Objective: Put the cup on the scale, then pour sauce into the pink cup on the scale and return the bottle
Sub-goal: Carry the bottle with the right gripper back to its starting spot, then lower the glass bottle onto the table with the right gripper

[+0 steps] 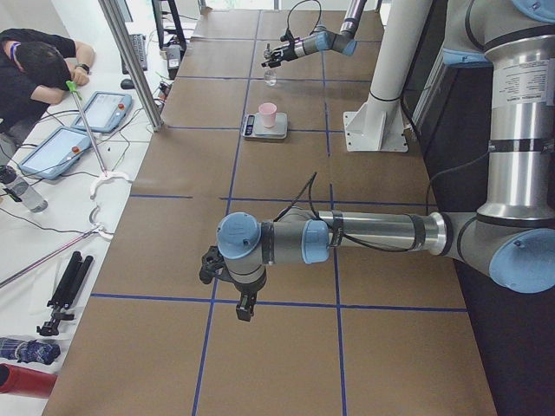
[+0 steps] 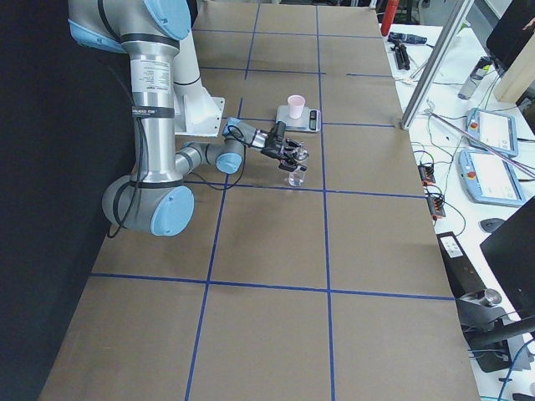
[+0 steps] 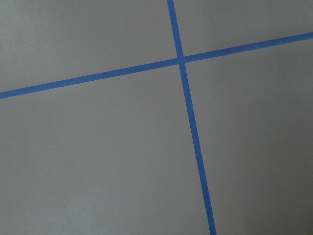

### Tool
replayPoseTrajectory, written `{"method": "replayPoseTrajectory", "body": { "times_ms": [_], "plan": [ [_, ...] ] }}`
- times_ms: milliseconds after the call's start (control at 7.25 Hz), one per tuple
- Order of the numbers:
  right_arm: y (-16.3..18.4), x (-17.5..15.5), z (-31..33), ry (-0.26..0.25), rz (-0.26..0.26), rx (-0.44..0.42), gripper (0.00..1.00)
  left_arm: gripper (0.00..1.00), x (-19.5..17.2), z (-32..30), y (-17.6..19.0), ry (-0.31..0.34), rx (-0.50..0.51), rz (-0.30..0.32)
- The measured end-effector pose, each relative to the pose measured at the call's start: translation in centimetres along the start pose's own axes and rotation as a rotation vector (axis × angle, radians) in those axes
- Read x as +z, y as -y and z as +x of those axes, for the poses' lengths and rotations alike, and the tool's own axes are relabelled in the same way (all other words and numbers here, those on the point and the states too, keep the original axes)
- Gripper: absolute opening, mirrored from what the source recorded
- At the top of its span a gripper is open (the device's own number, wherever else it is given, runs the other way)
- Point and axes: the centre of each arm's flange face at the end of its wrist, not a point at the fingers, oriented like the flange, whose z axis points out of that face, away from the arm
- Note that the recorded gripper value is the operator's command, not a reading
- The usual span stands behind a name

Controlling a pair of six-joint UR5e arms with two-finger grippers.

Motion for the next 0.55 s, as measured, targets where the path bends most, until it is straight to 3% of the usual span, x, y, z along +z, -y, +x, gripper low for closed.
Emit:
{"method": "replayPoseTrajectory", "body": {
  "times_ms": [138,276,414,552],
  "plan": [
    [-0.11,0.08,0.16,-0.003,0.000,-0.003,0.00,1.00,0.01,0.02,0.01,0.000,0.000,0.000],
    [-0.14,0.09,0.19,-0.003,-0.001,-0.004,0.09,1.00,-0.01,0.01,0.01,0.000,0.000,0.000],
    [-0.16,0.07,0.19,-0.003,-0.001,-0.004,0.64,1.00,-0.01,0.00,0.00,0.000,0.000,0.000],
    [-0.19,0.04,0.15,-0.001,-0.002,0.000,1.00,1.00,-0.02,-0.01,-0.01,0.000,-0.001,0.000]
  ]
}}
